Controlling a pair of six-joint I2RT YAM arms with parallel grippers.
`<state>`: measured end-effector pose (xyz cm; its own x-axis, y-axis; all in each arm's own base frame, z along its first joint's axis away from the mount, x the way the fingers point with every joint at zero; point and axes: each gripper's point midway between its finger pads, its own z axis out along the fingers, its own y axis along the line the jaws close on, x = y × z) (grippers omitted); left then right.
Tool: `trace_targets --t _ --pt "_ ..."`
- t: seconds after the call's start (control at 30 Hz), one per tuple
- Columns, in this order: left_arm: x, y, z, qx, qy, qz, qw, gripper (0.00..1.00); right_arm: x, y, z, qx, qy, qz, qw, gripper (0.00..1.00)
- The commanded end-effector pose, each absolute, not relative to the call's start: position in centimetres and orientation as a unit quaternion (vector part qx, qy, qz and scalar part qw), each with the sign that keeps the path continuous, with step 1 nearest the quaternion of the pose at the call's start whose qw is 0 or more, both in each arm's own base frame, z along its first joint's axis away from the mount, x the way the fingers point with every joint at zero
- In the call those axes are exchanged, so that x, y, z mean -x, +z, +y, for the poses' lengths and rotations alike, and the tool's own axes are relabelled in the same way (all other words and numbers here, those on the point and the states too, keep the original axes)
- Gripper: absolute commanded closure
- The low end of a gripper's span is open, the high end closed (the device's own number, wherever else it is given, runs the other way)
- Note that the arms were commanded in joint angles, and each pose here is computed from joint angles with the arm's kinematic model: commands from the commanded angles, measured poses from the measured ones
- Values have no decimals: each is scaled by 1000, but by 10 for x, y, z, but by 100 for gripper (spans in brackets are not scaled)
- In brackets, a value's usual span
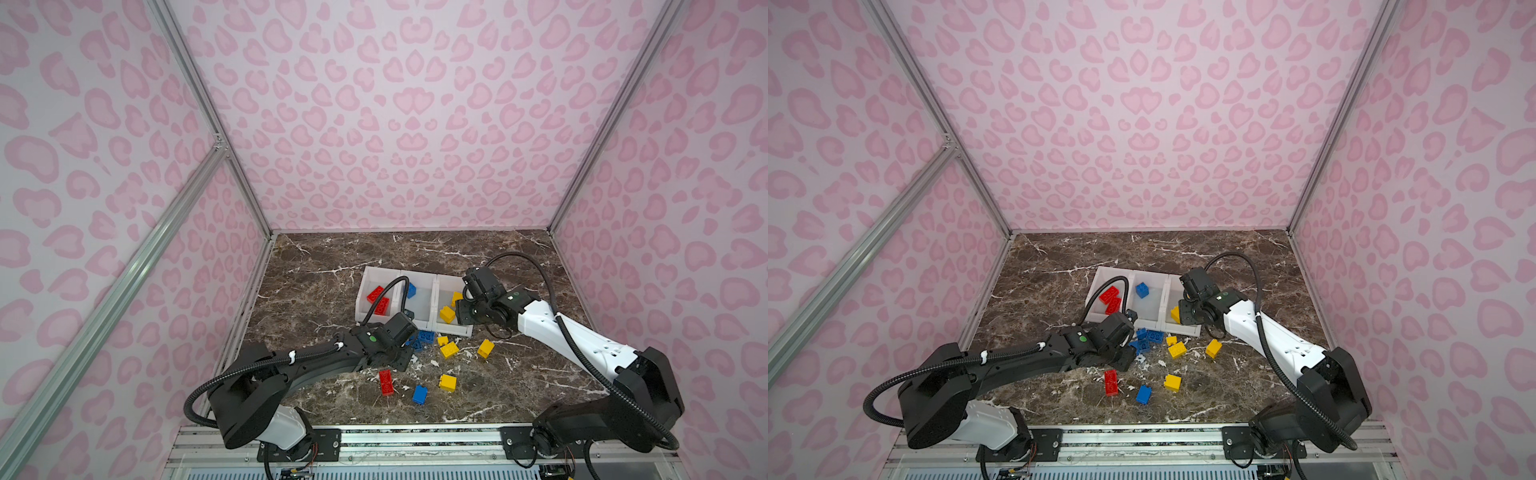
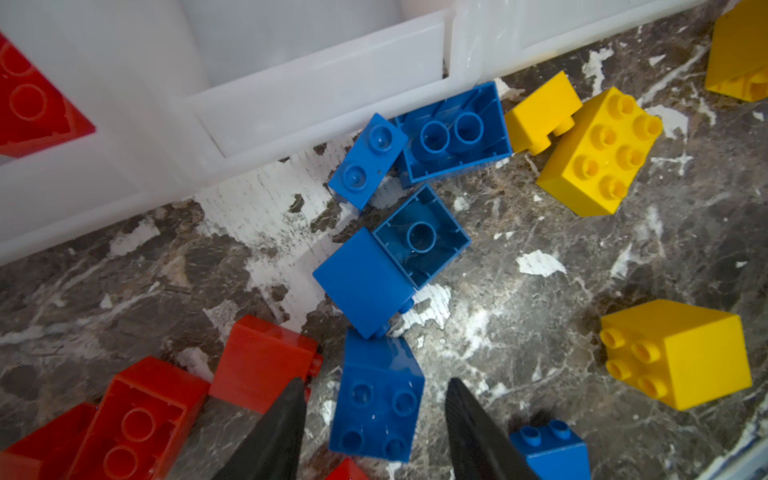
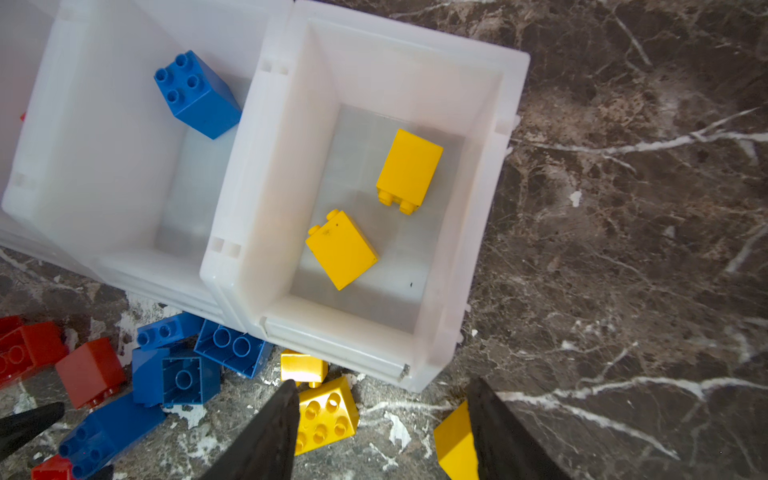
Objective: Sort the legos into containers by color
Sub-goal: 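Grasp a blue brick from the pile with the left gripper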
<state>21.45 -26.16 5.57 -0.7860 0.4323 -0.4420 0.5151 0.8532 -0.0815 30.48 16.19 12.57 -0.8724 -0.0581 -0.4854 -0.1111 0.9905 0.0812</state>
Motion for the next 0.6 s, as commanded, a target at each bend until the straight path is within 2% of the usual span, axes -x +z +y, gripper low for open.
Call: trace_targets --t 0.0,0.37,0.4,0.57 --pt "-217 54 -262 -260 -87 939 209 45 -304 123 162 41 54 966 249 35" --pt "-213 44 -265 -273 -86 938 195 62 -303 122 161 38 54 966 248 37" --pt "-213 44 -266 -274 -87 938 195 67 -303 123 161 37 55 966 249 37" --pt "-213 53 -268 -278 -85 936 200 71 -303 126 162 38 57 966 251 37"
